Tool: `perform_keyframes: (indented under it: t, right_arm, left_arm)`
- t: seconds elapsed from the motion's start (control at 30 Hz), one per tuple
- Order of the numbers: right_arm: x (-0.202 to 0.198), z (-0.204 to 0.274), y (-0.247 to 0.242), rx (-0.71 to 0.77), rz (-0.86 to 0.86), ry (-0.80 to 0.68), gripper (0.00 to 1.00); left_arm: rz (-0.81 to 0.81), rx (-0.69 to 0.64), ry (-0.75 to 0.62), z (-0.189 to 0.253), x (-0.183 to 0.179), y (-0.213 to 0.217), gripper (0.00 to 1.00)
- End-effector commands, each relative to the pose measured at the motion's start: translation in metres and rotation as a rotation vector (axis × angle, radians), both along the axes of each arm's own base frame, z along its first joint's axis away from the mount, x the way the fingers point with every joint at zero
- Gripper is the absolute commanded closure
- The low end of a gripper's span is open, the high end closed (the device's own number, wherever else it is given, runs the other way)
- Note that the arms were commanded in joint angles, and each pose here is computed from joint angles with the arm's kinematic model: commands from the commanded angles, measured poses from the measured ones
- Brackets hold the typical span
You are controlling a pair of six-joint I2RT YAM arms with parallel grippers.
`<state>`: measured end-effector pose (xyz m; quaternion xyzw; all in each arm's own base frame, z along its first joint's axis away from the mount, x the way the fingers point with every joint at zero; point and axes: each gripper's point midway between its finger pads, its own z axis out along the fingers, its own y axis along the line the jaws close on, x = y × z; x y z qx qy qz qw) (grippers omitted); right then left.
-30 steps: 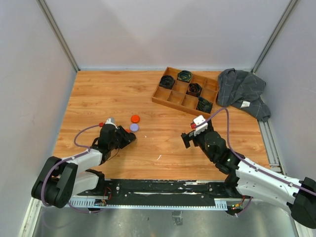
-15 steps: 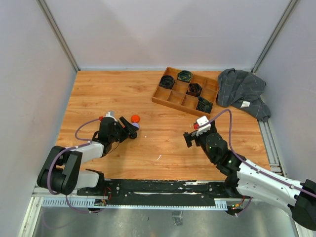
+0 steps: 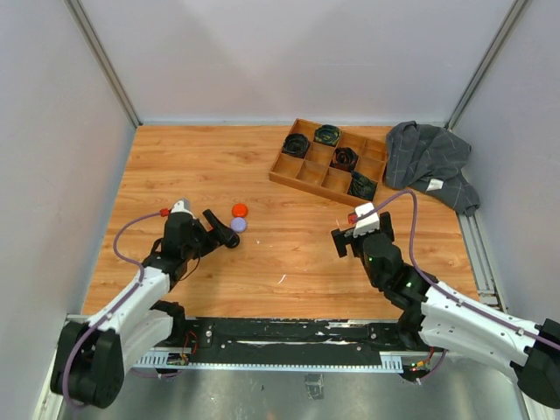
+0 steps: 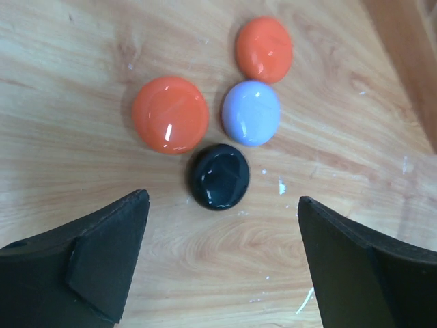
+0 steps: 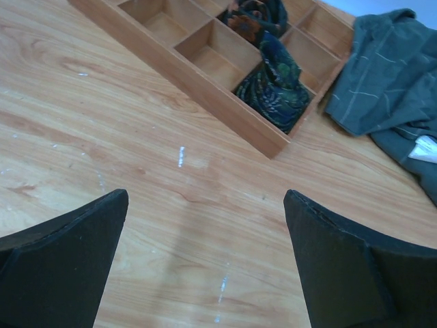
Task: Insert the wireless bluetooth earbuds into the charging case
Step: Reset both arms
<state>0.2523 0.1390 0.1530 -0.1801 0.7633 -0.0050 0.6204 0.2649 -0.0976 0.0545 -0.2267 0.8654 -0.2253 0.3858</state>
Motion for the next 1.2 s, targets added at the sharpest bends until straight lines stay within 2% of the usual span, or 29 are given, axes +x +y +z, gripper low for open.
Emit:
perform_keyframes:
  t: [0.0,0.17,0.33,0.53,0.73,0.93,1.17]
  right_arm:
    - [0.001,0.023,-0.029,0.017,-0.167,0.003,0.02]
    - [-0.009,0.036,-0.040,-0.028,-0.175,0.053,0.02]
    - [-0.017,0.048,-0.051,0.020,-0.208,0.054,0.02]
    - [-0.023,0.051,-0.066,0.055,-0.243,0.009,0.02]
    - [-0.028,0.041,-0.078,0.085,-0.276,-0.015,0.02]
    - [-0.031,0.032,-0.089,0.108,-0.314,-0.048,0.02]
    - [-0.031,0.032,-0.090,0.116,-0.318,-0.061,0.02]
  left_arm:
    - [0.029,0.073,-0.085,0.045,-0.004,0.018,0.03]
    - [0.039,-0.032,-0.305,0.126,-0.014,0.014,0.01]
    - [0.016,-0.002,-0.479,0.188,-0.034,0.022,0.01]
    - [-0.020,0.065,-0.638,0.227,-0.060,0.030,0.01]
    - [0.012,0.172,-0.699,0.239,-0.071,0.048,0.01]
    - [0.019,0.153,-0.649,0.206,-0.062,0.045,0.01]
    - [0.017,0.170,-0.651,0.203,-0.059,0.046,0.01]
